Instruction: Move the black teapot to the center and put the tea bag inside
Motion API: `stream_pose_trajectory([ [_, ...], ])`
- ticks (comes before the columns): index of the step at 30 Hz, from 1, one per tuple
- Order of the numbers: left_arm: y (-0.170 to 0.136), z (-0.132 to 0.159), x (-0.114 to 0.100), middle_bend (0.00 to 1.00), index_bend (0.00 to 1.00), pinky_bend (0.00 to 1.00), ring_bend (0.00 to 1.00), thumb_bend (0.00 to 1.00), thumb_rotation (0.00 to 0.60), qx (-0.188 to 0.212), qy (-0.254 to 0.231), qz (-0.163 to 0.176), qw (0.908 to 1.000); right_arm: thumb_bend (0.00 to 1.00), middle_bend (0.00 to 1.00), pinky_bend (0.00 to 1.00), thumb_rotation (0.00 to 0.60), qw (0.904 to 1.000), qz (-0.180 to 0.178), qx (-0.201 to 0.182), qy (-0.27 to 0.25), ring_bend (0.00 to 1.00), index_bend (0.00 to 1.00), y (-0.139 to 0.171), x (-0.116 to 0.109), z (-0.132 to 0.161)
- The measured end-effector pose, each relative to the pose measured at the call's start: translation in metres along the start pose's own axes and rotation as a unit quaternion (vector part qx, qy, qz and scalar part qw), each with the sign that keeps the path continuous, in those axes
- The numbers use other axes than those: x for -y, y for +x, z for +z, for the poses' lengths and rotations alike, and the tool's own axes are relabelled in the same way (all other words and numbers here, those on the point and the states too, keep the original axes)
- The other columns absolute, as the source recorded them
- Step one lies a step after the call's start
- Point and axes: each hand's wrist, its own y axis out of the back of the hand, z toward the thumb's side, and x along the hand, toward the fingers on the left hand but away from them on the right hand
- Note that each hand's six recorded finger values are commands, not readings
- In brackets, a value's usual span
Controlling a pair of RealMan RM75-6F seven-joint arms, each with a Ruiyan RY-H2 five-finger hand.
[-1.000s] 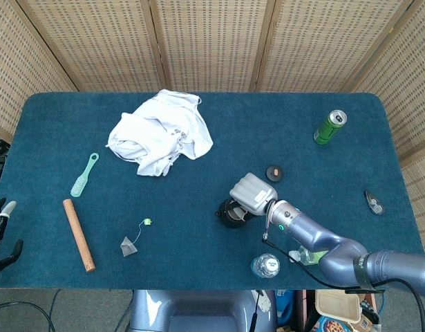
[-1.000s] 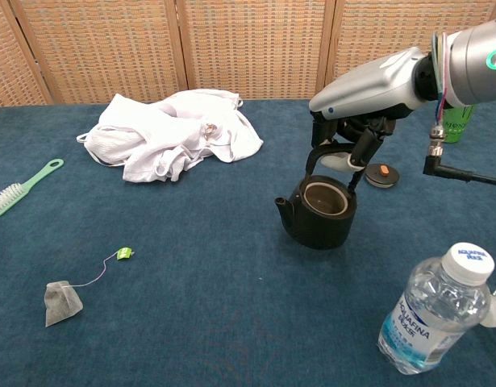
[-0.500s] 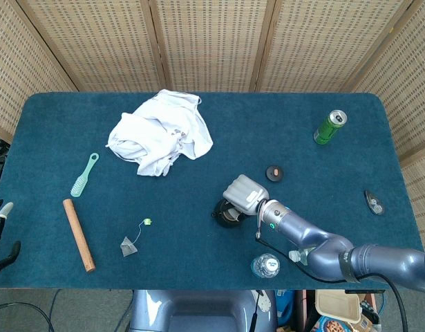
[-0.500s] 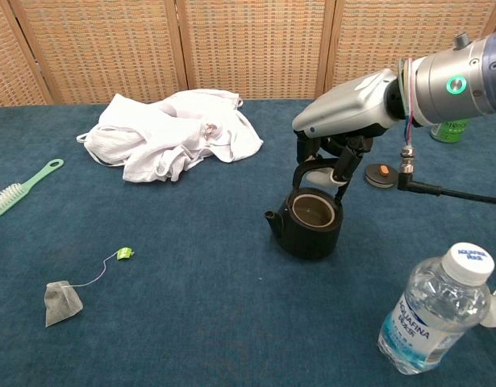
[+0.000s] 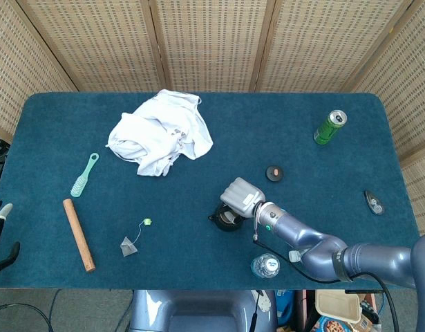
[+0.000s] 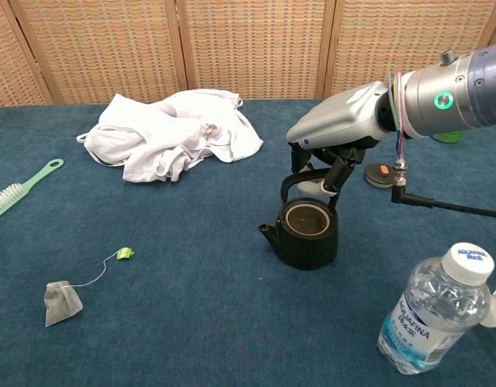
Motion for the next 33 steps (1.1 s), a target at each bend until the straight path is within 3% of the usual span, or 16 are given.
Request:
stream_pose_trajectory([
  [5,0.000,0.000,0.000,0.00,0.00,0.00,0.00,0.44,0.600,0.000,-0.001,0.000,1.0000,0.68,0.50,0.65,0.251,1.0000,0.000,0.002,0.002,0.65,0.61,0.000,0.003,0.000],
  [12,0.000,0.001,0.001,0.00,0.00,0.00,0.00,0.43,0.600,0.001,-0.002,-0.001,1.0000,0.52,0.40,0.65,0.202,1.0000,-0.005,0.006,0.003,0.63,0.45,0.000,0.002,-0.001],
  [19,0.000,0.001,0.000,0.00,0.00,0.00,0.00,0.43,0.600,0.001,-0.001,0.000,1.0000,0.39,0.35,0.65,0.187,0.9999,-0.011,0.008,-0.001,0.63,0.35,0.001,0.000,-0.002],
  [27,0.001,0.004,-0.001,0.00,0.00,0.00,0.00,0.43,0.600,0.004,0.000,0.001,1.0000,0.22,0.26,0.65,0.132,0.9997,-0.019,0.010,-0.007,0.63,0.16,0.003,-0.002,-0.003],
  [33,0.001,0.006,-0.004,0.00,0.00,0.00,0.00,0.43,0.600,0.006,0.000,0.006,1.0000,0.19,0.23,0.65,0.099,0.9992,-0.036,0.014,-0.014,0.61,0.12,0.006,-0.007,-0.006],
])
